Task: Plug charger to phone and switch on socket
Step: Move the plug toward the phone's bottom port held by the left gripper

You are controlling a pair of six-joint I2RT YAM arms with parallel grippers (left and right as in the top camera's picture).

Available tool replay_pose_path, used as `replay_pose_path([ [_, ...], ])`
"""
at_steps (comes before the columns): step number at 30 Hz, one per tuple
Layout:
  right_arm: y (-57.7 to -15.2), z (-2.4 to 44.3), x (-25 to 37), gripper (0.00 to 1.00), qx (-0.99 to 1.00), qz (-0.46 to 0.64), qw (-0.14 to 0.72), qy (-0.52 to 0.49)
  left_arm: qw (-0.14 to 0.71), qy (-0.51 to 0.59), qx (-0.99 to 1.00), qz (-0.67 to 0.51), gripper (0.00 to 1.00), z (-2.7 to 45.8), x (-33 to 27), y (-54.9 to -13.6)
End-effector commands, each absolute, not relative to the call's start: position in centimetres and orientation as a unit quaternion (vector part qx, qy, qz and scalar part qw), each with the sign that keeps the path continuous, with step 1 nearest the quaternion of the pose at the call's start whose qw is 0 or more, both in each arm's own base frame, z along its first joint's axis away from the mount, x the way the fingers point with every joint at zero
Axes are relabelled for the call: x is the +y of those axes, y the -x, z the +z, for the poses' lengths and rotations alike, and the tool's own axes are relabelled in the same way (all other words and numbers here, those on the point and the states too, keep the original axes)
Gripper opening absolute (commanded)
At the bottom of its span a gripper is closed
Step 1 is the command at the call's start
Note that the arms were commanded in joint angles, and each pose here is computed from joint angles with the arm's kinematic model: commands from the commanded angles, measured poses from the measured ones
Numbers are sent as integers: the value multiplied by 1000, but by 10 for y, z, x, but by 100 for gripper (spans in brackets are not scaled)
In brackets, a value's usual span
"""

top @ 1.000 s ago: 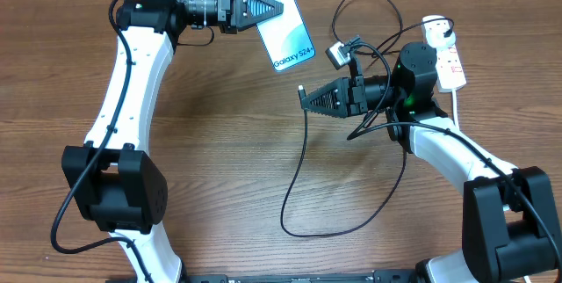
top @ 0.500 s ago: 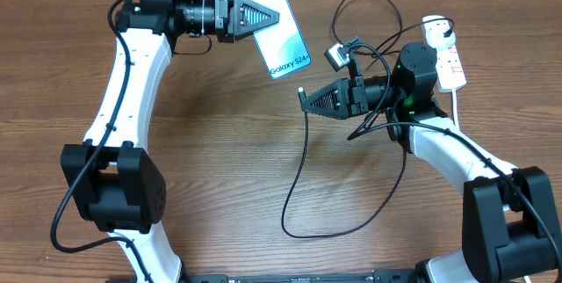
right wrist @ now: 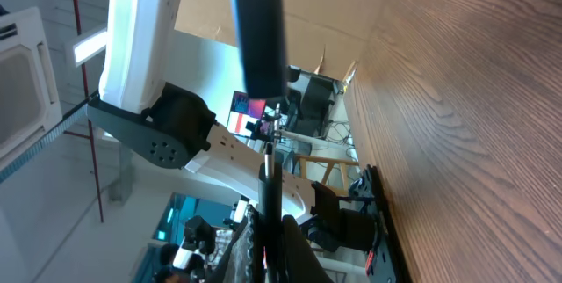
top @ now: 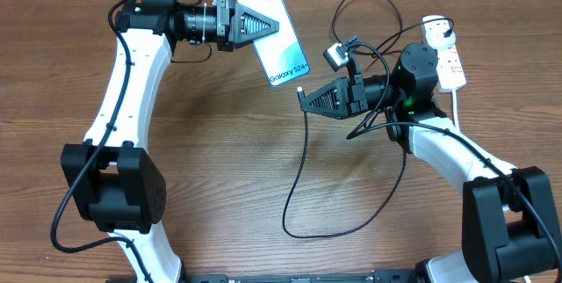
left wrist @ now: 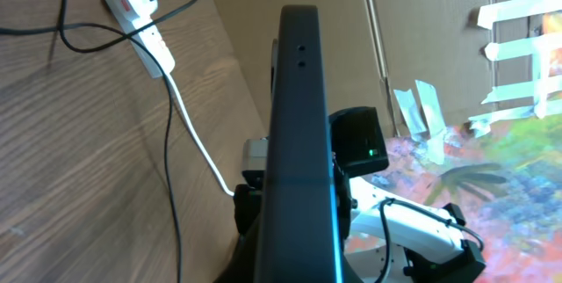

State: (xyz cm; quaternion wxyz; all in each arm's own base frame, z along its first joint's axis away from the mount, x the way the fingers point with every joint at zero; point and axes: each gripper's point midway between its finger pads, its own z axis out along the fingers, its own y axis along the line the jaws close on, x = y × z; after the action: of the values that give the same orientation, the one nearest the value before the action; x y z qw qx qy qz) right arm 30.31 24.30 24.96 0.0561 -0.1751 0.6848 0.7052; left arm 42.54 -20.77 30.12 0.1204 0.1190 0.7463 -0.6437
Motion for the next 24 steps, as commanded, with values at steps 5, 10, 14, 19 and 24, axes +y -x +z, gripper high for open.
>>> replay_pose_path([
  [5,-299,263,253,4,681,706,66,183,130,-137,739,-647,4,306,-209,-422],
  [10,-296,263,260,4,680,706,62,187,126,-141,737,-649,4,307,-213,-420],
  [14,-295,263,261,4,680,706,62,188,118,-136,737,-652,4,306,-213,-417],
  [19,-295,265,260,4,677,706,68,194,102,-121,741,-652,4,304,-212,-414],
  [24,-293,265,260,4,677,706,65,198,88,-107,747,-650,4,300,-211,-412],
])
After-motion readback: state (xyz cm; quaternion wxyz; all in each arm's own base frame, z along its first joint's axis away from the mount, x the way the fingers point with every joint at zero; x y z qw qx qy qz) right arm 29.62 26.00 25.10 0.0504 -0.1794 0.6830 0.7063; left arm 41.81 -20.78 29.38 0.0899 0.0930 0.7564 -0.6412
